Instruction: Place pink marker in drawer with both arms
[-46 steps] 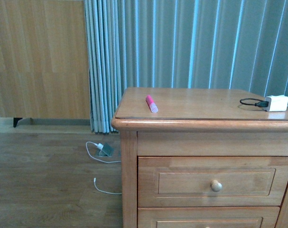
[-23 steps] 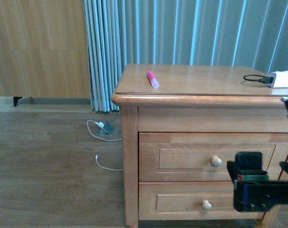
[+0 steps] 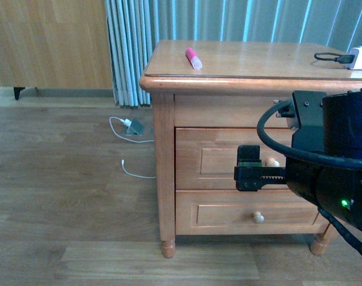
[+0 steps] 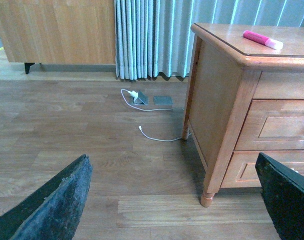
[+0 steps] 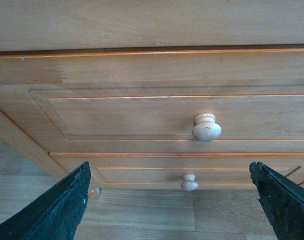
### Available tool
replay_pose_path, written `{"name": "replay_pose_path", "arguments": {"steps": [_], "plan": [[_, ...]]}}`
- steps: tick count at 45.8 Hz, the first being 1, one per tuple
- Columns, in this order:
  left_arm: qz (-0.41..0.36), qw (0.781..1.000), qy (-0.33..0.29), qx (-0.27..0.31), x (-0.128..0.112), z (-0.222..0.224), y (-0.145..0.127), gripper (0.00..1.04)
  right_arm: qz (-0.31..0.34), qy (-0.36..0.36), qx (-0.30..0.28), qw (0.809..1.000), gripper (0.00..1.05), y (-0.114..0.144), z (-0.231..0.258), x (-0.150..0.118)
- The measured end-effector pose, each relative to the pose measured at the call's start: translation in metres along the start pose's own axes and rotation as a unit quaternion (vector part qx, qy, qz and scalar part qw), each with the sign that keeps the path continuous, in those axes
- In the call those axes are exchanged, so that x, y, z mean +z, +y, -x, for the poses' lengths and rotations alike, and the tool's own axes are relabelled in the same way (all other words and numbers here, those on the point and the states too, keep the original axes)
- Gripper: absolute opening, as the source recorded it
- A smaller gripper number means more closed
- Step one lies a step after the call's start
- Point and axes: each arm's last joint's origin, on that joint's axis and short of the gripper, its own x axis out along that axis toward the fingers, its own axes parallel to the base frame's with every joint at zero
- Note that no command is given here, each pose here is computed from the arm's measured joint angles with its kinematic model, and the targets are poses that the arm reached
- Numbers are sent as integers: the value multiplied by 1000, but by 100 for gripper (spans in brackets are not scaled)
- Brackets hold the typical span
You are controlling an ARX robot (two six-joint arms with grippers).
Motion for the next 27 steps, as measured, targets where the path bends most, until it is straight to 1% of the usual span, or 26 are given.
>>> {"name": "replay_pose_path", "arguments": {"steps": [15,27], "plan": [[0,1000,0,0,0,0,0,99,-3,-7,-27,1000,96,-10,-50,-7],[0,1000,0,0,0,0,0,99,3,-8,-13,1000,96,-11,-70,-13]]}}
